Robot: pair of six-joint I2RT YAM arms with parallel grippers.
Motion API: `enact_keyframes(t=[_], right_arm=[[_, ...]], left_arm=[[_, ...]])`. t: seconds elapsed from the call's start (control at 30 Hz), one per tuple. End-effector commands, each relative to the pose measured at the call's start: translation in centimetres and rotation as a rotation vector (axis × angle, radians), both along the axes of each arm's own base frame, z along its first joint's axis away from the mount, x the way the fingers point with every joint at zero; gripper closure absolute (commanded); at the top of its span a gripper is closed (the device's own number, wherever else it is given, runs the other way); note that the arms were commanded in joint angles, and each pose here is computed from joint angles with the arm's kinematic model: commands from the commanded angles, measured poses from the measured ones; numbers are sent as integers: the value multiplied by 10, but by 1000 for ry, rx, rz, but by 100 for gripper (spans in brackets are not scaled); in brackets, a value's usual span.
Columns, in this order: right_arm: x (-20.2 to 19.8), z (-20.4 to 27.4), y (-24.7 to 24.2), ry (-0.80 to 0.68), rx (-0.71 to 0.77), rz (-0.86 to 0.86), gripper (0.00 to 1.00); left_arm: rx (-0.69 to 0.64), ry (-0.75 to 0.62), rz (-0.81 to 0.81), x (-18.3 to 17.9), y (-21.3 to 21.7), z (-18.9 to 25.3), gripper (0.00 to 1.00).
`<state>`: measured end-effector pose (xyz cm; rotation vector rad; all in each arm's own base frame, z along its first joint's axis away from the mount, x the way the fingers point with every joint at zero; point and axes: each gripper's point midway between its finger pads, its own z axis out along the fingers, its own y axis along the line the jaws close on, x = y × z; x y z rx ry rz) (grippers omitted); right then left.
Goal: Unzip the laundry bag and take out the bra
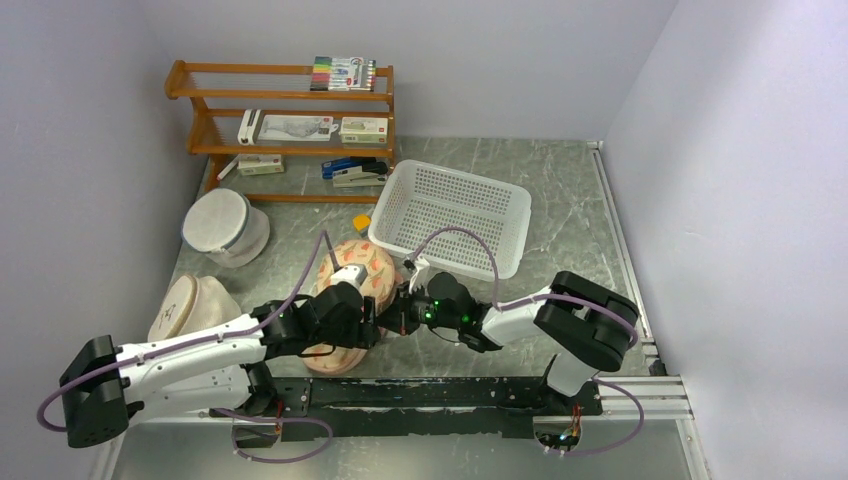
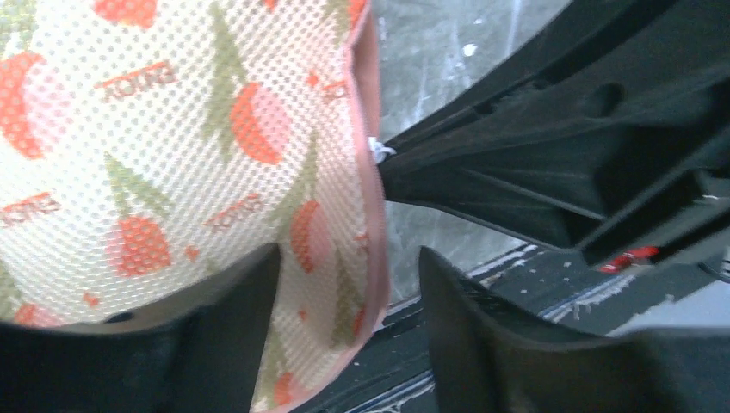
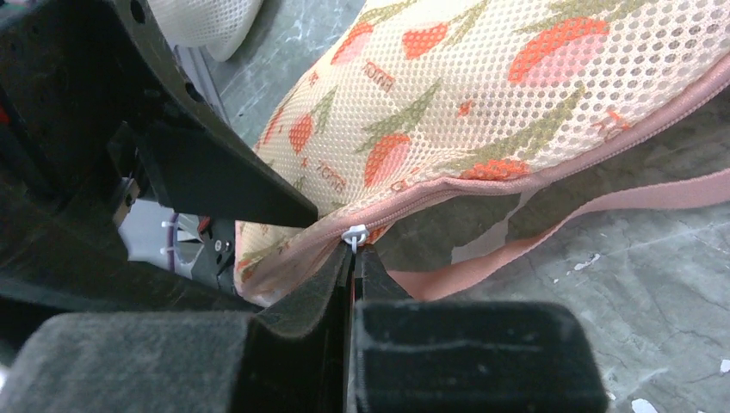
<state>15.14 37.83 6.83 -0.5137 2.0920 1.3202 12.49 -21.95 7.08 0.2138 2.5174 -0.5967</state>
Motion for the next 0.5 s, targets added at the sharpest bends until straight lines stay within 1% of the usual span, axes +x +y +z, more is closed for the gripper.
enact_keyframes(t=[0.0, 0.1, 0.17, 0.3, 0.4, 0.47], right_arm=[[3, 22, 4, -38, 63, -11, 100], [0, 23, 5, -58, 55, -4, 100], [-2, 22, 6, -72, 49, -2, 100], [5, 11, 2, -58, 9, -51, 100], [18, -4, -7, -46, -46, -116, 100], [29, -14, -15, -26, -71, -155, 100]], left_arm=[[72, 0, 67, 4, 12, -6, 38], [105, -3, 85, 6, 20, -11, 50], [119, -14, 104, 7, 25, -13, 63], [133, -26, 169, 11, 35, -9, 84], [139, -28, 243, 13, 46, -4, 93], [145, -35, 292, 13, 56, -4, 93]])
